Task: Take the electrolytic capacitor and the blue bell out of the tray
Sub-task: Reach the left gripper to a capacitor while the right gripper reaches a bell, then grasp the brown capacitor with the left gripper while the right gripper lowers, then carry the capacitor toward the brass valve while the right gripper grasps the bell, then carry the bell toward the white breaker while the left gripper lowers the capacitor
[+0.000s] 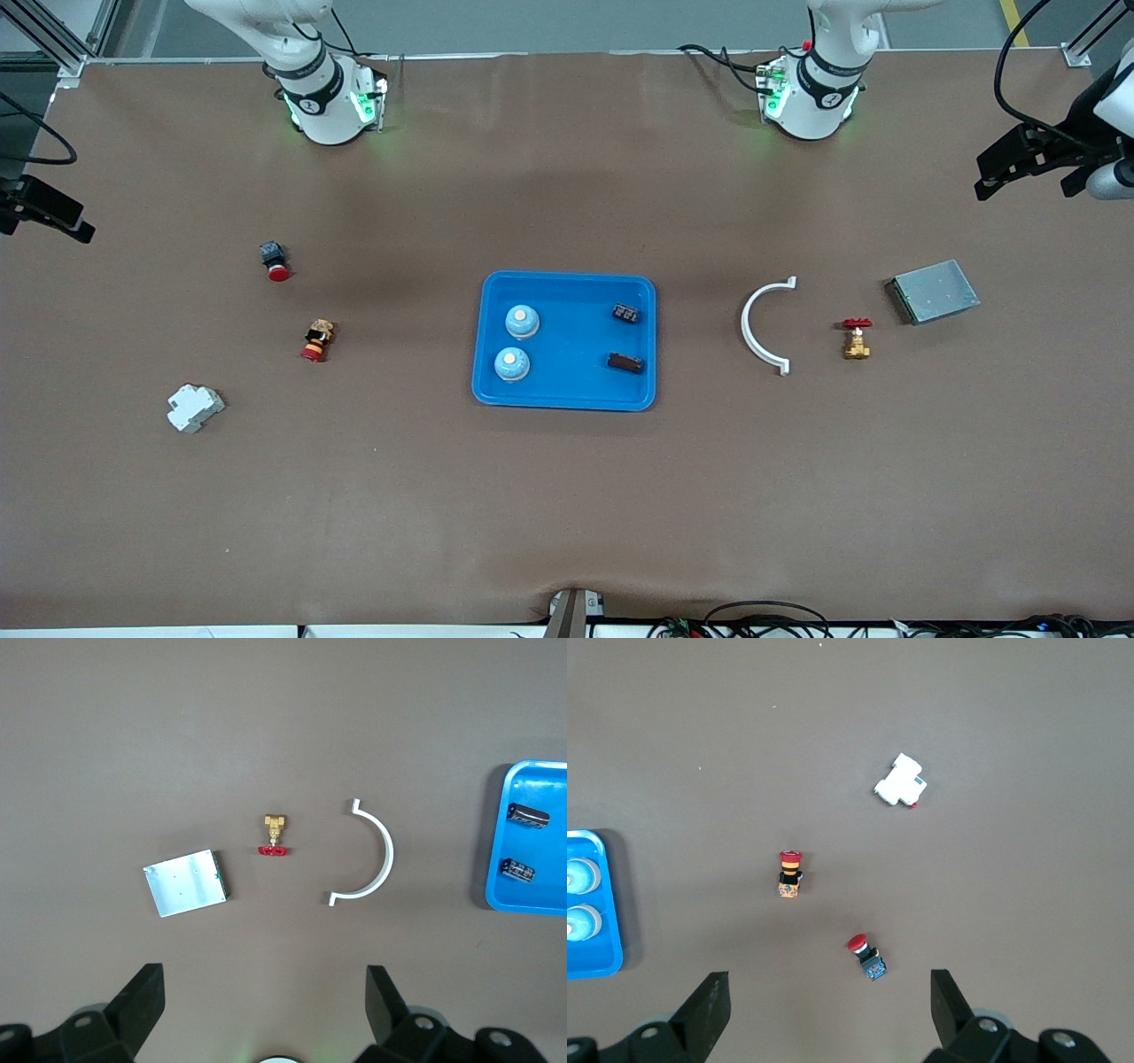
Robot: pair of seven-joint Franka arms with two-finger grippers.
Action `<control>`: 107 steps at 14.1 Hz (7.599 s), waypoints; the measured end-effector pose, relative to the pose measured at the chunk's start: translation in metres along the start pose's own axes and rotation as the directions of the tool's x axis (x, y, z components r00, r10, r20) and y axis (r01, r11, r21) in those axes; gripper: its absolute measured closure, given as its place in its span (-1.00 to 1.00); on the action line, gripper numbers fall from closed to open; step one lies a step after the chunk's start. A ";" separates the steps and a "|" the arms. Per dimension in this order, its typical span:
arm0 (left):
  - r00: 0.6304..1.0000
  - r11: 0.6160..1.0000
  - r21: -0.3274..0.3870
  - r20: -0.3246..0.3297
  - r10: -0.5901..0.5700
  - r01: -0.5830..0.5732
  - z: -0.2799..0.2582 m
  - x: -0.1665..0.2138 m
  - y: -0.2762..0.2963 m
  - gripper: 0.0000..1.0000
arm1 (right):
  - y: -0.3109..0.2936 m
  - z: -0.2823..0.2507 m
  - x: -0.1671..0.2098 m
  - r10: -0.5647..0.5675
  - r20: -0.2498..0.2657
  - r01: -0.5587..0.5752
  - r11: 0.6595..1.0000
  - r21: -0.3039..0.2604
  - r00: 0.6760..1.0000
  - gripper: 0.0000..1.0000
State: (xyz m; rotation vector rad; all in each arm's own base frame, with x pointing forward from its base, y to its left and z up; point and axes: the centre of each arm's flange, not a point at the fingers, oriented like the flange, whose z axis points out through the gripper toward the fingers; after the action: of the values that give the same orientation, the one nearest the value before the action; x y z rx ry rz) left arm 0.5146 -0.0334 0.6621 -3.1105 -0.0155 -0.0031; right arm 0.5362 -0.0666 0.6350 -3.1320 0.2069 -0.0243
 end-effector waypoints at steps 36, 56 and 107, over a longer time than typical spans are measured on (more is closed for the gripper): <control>0.832 0.853 0.093 0.187 -0.522 0.514 0.281 0.022 0.296 -1.00 | -0.140 0.057 0.002 -0.057 0.135 0.041 0.992 0.120 0.989 -1.00; 0.351 0.372 0.160 0.143 -0.925 0.914 0.449 -0.011 0.396 -0.44 | -0.343 0.284 -0.029 0.092 0.125 -0.106 0.988 0.109 0.988 -1.00; 0.735 0.732 0.200 0.071 -0.674 0.652 0.436 0.141 -0.081 0.32 | -0.478 0.458 -0.099 0.019 0.148 -0.028 0.998 0.058 0.989 -0.31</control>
State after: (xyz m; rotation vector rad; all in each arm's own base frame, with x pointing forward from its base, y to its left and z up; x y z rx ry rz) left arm 0.6551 0.0622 0.2293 -2.7422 -1.0762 0.1888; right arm 0.5080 0.4208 0.1778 -3.0536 0.2364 0.1964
